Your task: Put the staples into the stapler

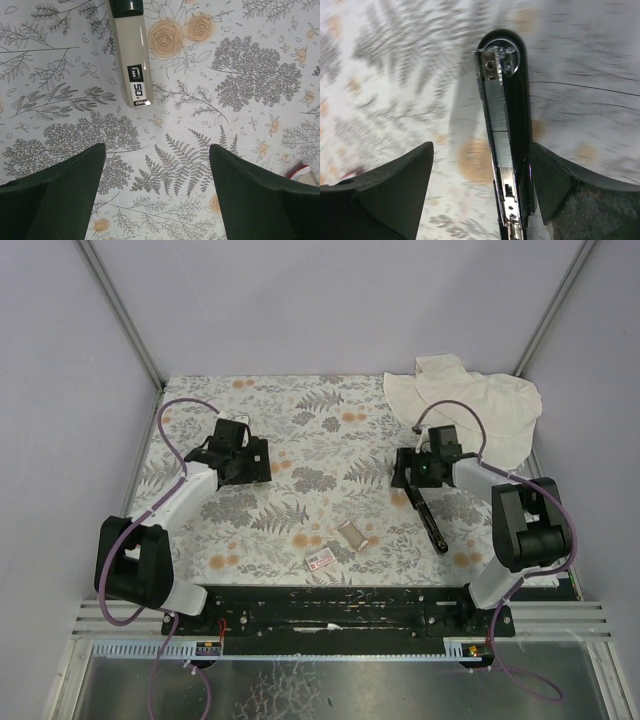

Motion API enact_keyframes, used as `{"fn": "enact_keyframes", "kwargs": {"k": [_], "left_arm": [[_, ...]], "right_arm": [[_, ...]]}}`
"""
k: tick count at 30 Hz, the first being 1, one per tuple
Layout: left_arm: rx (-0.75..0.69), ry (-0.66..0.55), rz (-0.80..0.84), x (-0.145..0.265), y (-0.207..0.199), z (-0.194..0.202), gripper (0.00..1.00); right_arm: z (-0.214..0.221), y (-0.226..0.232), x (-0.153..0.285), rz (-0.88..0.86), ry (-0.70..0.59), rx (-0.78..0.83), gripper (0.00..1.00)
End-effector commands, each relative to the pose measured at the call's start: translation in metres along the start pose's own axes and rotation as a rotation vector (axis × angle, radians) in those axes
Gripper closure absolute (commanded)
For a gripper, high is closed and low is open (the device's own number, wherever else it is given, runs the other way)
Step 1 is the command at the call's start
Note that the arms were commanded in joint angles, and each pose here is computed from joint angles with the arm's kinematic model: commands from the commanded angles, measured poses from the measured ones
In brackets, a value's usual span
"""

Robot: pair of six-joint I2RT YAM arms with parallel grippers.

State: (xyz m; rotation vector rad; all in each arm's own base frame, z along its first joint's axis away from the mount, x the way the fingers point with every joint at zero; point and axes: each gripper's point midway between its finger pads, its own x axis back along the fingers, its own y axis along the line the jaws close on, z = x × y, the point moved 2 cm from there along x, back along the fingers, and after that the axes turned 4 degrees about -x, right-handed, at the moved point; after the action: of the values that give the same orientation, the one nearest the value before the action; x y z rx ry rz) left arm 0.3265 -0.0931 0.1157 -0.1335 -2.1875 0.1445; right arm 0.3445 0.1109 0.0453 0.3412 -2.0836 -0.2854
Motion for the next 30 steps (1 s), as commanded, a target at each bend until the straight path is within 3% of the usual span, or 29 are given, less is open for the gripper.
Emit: {"fn": "enact_keyframes", "kwargs": {"k": [1, 6, 11, 14, 18, 21, 26, 30], "left_arm": [[-0.024, -0.089, 0.102, 0.008, -0.018, -0.016, 0.16], [-0.128, -0.093, 0.171, 0.012, -0.047, -0.008, 0.16], [-0.257, -0.102, 0.298, 0.02, -0.092, 0.0, 0.17], [-0.359, -0.136, 0.416, 0.032, -0.131, 0.004, 0.18], [-0.5, -0.205, 0.58, 0.046, -0.192, 0.008, 0.19], [-0.6, -0.241, 0.703, 0.051, -0.243, 0.016, 0.18], [-0.791, -0.222, 0.819, 0.027, -0.319, 0.048, 0.17], [-0.904, -0.182, 0.852, 0.001, -0.353, 0.075, 0.17]], "right_arm": [[0.024, 0.079, -0.006, -0.298, 0.104, 0.182, 0.17], [0.052, 0.136, -0.001, -0.45, 0.189, 0.294, 0.14], [0.021, 0.147, 0.026, -0.397, 0.054, 0.302, 0.04], [-0.004, 0.129, 0.045, -0.252, -0.041, 0.231, 0.0], [-0.032, 0.068, 0.077, -0.161, -0.142, -0.087, 0.01], [-0.028, 0.024, 0.094, -0.11, -0.197, -0.262, 0.01], [-0.013, -0.009, 0.114, -0.044, -0.265, -0.395, 0.01], [-0.008, -0.021, 0.126, 0.006, -0.318, -0.426, 0.01]]}}
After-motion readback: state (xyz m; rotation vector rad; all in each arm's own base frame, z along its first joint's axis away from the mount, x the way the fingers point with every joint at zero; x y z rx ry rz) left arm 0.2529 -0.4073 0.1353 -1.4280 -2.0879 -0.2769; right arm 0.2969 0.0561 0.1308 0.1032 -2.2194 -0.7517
